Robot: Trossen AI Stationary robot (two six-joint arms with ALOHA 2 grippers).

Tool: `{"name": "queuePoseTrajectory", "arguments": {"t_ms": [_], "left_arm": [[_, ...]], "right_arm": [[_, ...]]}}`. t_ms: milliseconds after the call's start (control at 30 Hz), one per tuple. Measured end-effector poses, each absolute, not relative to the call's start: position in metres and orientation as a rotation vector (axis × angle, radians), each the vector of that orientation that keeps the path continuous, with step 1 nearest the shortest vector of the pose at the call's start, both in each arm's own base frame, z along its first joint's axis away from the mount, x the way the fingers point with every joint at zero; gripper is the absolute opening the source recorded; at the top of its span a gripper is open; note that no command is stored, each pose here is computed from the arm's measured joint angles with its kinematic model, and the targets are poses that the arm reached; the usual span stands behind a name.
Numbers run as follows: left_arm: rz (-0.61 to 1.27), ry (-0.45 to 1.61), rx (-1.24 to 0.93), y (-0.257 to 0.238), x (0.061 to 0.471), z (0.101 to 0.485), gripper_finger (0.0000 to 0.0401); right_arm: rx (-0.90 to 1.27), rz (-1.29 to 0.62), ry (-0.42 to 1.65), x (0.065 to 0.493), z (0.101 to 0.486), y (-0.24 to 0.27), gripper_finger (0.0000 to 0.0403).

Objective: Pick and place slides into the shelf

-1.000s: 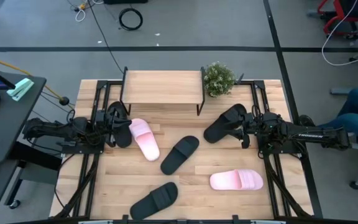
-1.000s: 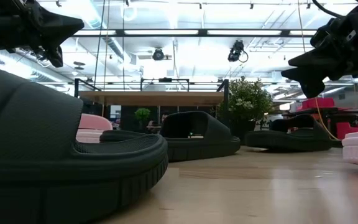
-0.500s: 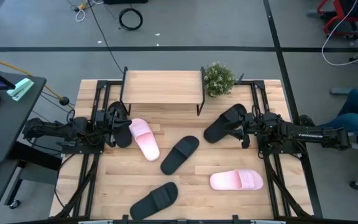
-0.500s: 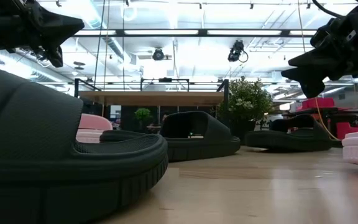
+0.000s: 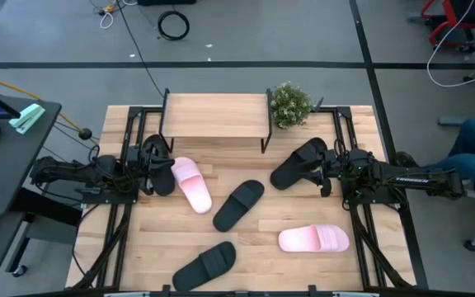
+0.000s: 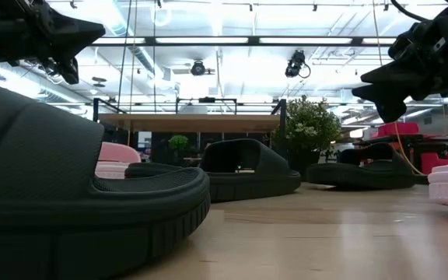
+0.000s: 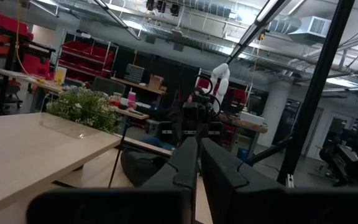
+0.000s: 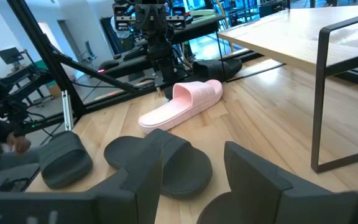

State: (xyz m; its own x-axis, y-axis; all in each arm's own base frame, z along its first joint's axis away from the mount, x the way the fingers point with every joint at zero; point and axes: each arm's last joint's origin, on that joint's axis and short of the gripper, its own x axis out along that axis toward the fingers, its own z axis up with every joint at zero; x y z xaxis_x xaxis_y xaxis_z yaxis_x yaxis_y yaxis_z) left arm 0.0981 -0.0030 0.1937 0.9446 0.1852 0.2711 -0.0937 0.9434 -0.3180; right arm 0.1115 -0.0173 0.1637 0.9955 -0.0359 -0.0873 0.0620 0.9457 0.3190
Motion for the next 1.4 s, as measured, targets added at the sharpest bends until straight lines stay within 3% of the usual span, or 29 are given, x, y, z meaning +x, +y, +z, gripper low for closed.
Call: {"name": "queuePoseTrajectory", "arguments": {"t_ms": [1033, 1400], "left_arm": [[0.144, -0.306, -0.308, -0.003, 0.098, 0.194, 0.0032], [0.144, -0.397, -0.270, -0.003, 0.095, 0.203, 0.0028]], "right_arm": [[0.327, -0.050, 0.080, 0.111, 0.164, -0.017, 0.0177], [0.327, -0.050, 0.080, 0.111, 0.164, -0.017, 0.0177]]}}
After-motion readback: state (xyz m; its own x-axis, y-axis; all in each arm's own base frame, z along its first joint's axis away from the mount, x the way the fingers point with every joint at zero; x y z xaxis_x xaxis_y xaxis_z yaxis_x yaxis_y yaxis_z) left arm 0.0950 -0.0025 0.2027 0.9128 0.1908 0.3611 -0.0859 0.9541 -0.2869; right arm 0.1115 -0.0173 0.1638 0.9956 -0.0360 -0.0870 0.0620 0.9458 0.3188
